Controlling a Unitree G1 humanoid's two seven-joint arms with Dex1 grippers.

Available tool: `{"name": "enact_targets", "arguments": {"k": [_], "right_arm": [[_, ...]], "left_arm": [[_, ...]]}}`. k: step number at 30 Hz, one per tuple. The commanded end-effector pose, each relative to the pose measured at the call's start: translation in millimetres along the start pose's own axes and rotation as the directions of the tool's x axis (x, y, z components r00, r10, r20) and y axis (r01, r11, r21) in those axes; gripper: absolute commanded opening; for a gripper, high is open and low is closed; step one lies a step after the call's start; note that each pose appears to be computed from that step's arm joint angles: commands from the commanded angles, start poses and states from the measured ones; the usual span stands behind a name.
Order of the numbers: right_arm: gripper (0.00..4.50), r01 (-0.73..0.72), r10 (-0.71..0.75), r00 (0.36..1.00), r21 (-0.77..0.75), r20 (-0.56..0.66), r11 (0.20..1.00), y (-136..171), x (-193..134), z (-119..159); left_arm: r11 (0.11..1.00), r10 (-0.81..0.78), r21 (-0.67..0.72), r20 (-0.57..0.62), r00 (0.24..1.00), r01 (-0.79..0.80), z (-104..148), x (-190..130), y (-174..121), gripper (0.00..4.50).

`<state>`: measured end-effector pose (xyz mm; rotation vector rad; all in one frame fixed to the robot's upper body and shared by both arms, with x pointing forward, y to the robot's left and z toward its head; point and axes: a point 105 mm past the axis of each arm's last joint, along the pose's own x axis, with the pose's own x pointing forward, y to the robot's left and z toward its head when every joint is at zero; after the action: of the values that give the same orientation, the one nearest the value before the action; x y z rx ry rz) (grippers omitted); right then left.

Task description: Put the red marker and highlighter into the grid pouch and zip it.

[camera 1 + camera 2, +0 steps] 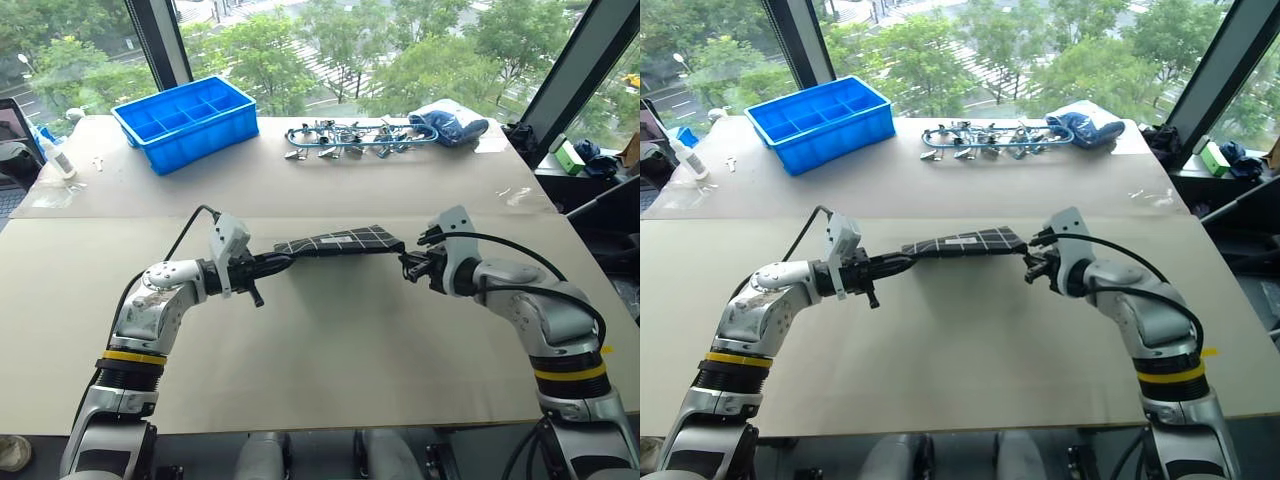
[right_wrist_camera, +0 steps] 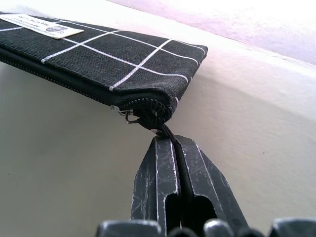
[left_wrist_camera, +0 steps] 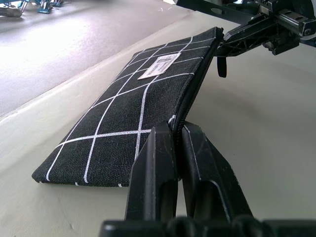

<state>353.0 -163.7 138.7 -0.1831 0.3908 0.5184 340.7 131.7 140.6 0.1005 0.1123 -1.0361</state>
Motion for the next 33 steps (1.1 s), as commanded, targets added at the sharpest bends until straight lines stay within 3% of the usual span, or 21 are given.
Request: {"name": "enact_targets", "arguments": {"k": [1,6,7,12,13,20,26,30,33], "right_arm": [[0.02,0.238,-0.238,0.971,-0.012,0.007,0.971,-55.4,-25.0,3.9],[0.02,0.204,-0.205,0.978,0.023,0.036,0.979,-54.2,-28.3,5.4],[0.64,0.151,-0.152,0.987,0.021,0.047,0.988,-44.5,-28.3,7.0],[2.09,-0.074,0.07,0.996,0.099,0.048,0.992,-8.4,-33.8,6.3],[2.57,-0.12,0.114,0.992,0.119,0.057,0.986,-5.0,-38.8,6.0],[2.57,-0.248,0.246,0.967,0.013,0.072,0.969,-7.2,-84.4,4.6],[2.57,-0.285,0.286,0.956,-0.028,0.067,0.958,-2.2,-91.9,-4.1],[2.59,-0.284,0.284,0.956,-0.017,0.066,0.959,1.8,-84.4,-10.7],[2.59,-0.287,0.288,0.956,-0.026,0.055,0.958,4.4,-82.6,-14.6]], "left_arm": [[0.995,0.084,0.057,0.03,0.996,-0.086,16.4,-19.8,18.4,0.0],[0.995,0.085,0.056,0.026,0.996,-0.087,15.6,-21.3,18.4,0.0],[0.995,0.085,0.056,0.025,0.996,-0.087,15.5,-21.6,18.4,0.0],[0.996,0.072,0.054,0.037,0.997,-0.074,16.0,-20.2,16.1,0.0],[0.996,0.062,0.056,0.039,0.997,-0.065,15.1,-19.4,14.4,0.0],[0.994,-0.006,0.112,0.005,1.0,0.005,-2.9,-22.0,2.6,0.0],[0.98,-0.083,0.178,-0.03,0.996,0.087,-21.5,-23.1,-10.8,0.0],[0.968,-0.163,0.184,-0.062,0.985,0.172,-32.7,-24.4,-21.5,1.36],[0.967,-0.142,0.211,-0.012,0.99,0.141,-24.5,-25.2,-17.3,2.45]]}}
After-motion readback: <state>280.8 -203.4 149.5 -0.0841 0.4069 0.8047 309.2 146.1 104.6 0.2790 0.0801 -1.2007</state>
